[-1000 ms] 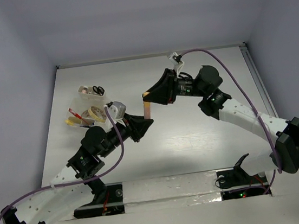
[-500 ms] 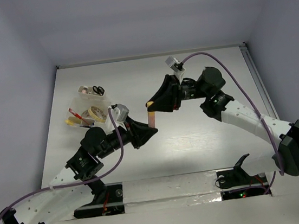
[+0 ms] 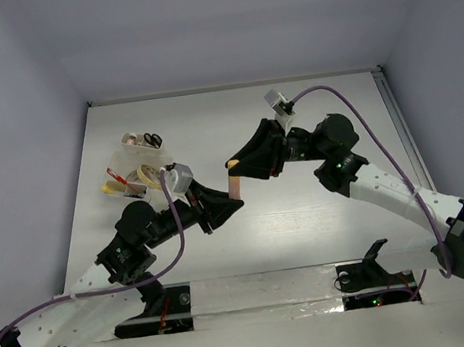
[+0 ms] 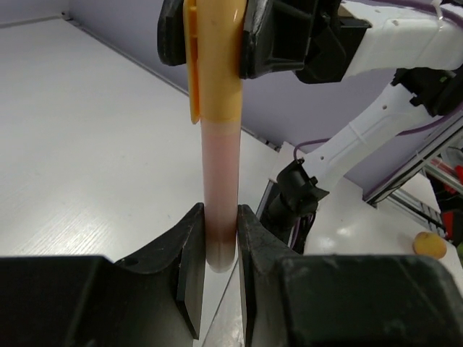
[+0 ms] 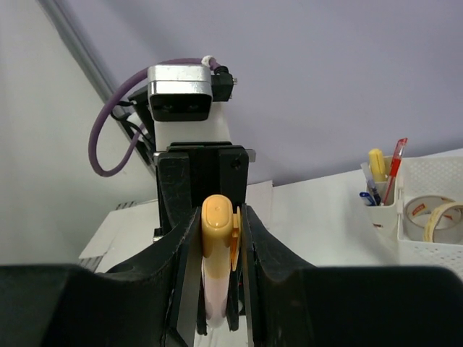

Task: Sort the stationery into containers
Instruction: Close the pen cap on the pen, then place the pen in the storage box.

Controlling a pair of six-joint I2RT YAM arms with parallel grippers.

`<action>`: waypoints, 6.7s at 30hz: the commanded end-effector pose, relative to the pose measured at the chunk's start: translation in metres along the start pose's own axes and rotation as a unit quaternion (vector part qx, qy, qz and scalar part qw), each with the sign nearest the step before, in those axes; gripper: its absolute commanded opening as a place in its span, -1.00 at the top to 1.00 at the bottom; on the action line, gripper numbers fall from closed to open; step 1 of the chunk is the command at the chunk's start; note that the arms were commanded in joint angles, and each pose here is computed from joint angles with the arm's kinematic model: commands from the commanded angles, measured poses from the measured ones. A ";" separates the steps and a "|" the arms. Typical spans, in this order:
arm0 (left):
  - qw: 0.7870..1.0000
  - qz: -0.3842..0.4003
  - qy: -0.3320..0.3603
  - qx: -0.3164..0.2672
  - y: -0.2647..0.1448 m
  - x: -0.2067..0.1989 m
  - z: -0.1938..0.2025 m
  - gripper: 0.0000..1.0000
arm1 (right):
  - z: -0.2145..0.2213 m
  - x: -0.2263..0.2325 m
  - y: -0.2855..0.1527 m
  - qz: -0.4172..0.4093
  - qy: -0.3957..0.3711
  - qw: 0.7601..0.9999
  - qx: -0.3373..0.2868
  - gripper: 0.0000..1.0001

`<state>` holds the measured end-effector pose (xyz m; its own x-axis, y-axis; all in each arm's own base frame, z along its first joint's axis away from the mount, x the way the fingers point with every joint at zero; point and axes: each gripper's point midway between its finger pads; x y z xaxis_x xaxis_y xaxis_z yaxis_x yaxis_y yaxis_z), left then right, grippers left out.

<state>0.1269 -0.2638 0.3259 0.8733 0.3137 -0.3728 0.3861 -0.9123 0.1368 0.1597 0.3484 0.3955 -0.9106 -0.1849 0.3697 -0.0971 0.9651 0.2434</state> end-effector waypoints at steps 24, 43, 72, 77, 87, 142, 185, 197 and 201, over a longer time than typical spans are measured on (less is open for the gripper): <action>0.946 0.006 0.153 -0.285 -0.028 -0.069 -0.232 1.00 | 0.243 -0.007 -0.025 0.045 0.280 0.938 0.201 1.00; 0.939 0.005 0.173 -0.298 -0.014 -0.079 -0.267 1.00 | 0.300 -0.016 -0.034 0.097 0.316 0.915 0.230 1.00; 0.976 -0.104 0.082 -0.175 -0.035 -0.009 -0.153 0.66 | 0.192 -0.064 0.043 0.110 0.204 0.961 0.150 1.00; 0.972 -0.123 0.079 -0.182 -0.047 -0.003 -0.149 0.71 | 0.187 -0.066 0.035 0.101 0.205 0.960 0.163 1.00; 0.962 -0.153 0.079 -0.214 -0.064 0.007 -0.150 1.00 | 0.179 -0.068 0.022 0.096 0.205 0.963 0.148 1.00; 0.985 -0.099 -0.131 -0.047 -0.023 0.034 0.015 0.28 | 0.063 -0.051 0.003 0.085 0.121 0.985 0.088 1.00; 0.984 -0.122 -0.072 -0.110 -0.008 0.045 -0.026 1.00 | 0.062 -0.026 -0.027 0.059 0.126 0.989 0.050 -0.97; 0.978 -0.112 -0.091 -0.153 0.001 0.042 -0.048 1.00 | 0.098 -0.028 -0.028 0.041 0.158 0.981 0.100 -0.65; 0.978 -0.102 -0.096 -0.154 0.006 0.040 -0.048 1.00 | 0.102 -0.029 -0.025 0.035 0.162 0.981 0.104 -0.10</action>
<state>0.1821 -0.2465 0.3070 0.6560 0.4784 -0.5838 0.6700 -0.7252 0.1586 0.1544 0.3456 0.2841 -0.7320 -0.0939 0.6748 -0.1100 0.9938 0.0190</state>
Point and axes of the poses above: each gripper's point midway between its finger pads, its own y axis out along the fingers, its own x axis along the line the jaws close on, z = x × y, and after that the axes turned 3 degrees about y, right-handed
